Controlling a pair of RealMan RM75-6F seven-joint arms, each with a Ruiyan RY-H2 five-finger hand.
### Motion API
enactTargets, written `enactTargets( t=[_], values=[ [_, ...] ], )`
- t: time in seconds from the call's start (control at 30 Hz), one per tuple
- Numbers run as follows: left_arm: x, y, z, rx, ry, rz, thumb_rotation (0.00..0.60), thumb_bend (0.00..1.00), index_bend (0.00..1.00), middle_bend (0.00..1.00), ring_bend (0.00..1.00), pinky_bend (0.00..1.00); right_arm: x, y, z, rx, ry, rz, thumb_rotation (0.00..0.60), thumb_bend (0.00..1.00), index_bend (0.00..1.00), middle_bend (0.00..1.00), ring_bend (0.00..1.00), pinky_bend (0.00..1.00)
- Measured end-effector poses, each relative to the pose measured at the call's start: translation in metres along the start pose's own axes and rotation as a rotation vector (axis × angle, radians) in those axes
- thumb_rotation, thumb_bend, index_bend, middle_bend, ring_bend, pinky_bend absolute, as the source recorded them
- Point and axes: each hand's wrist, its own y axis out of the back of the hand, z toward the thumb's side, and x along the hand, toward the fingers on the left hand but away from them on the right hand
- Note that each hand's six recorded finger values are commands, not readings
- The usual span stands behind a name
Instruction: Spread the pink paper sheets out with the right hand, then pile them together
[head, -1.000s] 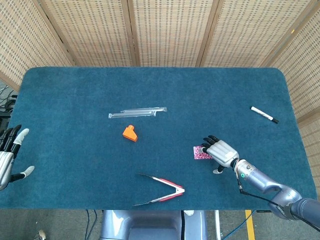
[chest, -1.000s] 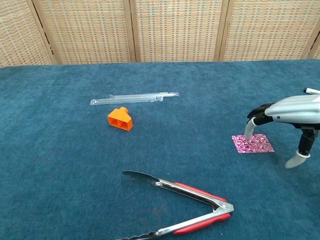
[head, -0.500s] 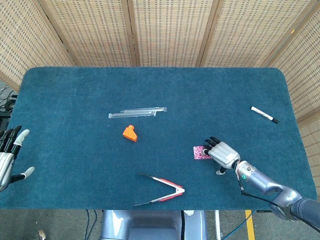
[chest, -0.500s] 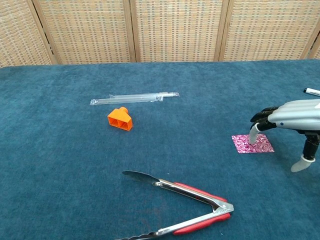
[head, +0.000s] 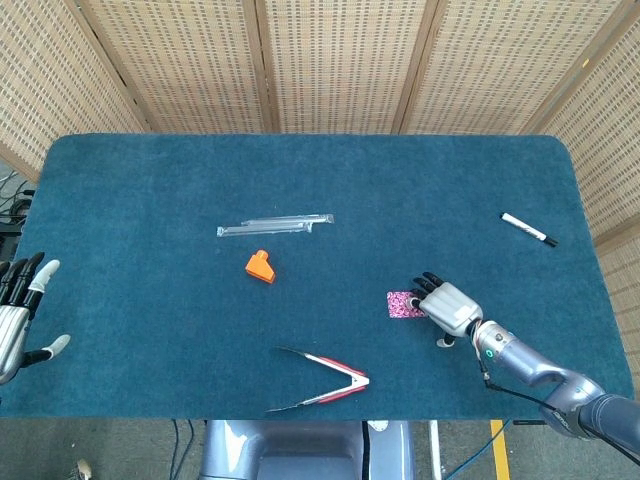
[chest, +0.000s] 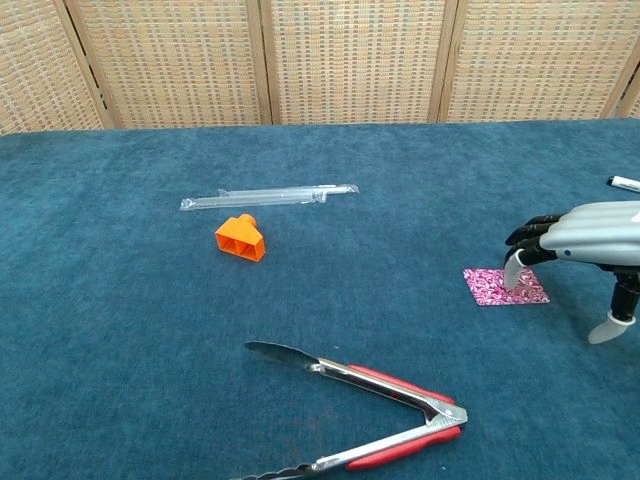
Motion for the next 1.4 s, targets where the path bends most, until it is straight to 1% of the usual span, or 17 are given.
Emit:
enactTargets(
  t=[0.5,0.8,1.2,1.4],
  values=[
    [-0.003,-0.001,-0.003,-0.004,0.011,0.000,0.600,0.02,0.00,0.00,0.00,0.00,-0.008,0.004,-0.015,0.048,-0.038,-0.003,0.600,0.10,0.25,0.20,0.00,0.01],
    [-0.005,-0.001,-0.009,-0.011,0.025,0.006,0.600,0.02,0.00,0.00,0.00,0.00,-0.019,0.014,-0.025,0.081,-0.066,-0.017,0.600,0.10,0.25,0.20,0.00,0.01],
    [-0.004,-0.005,-0.007,-0.022,0.009,-0.004,0.600,0.02,0.00,0.00,0.00,0.00,-0.005,0.021,-0.018,0.077,-0.059,-0.044,0.600,0.10,0.25,0.20,0.00,0.01],
    [-0.003,-0.006,-0.005,-0.022,0.000,-0.006,0.600,0.02,0.00,0.00,0.00,0.00,0.005,0.013,-0.015,0.074,-0.067,-0.035,0.600,0.10,0.25,0.20,0.00,0.01]
  ],
)
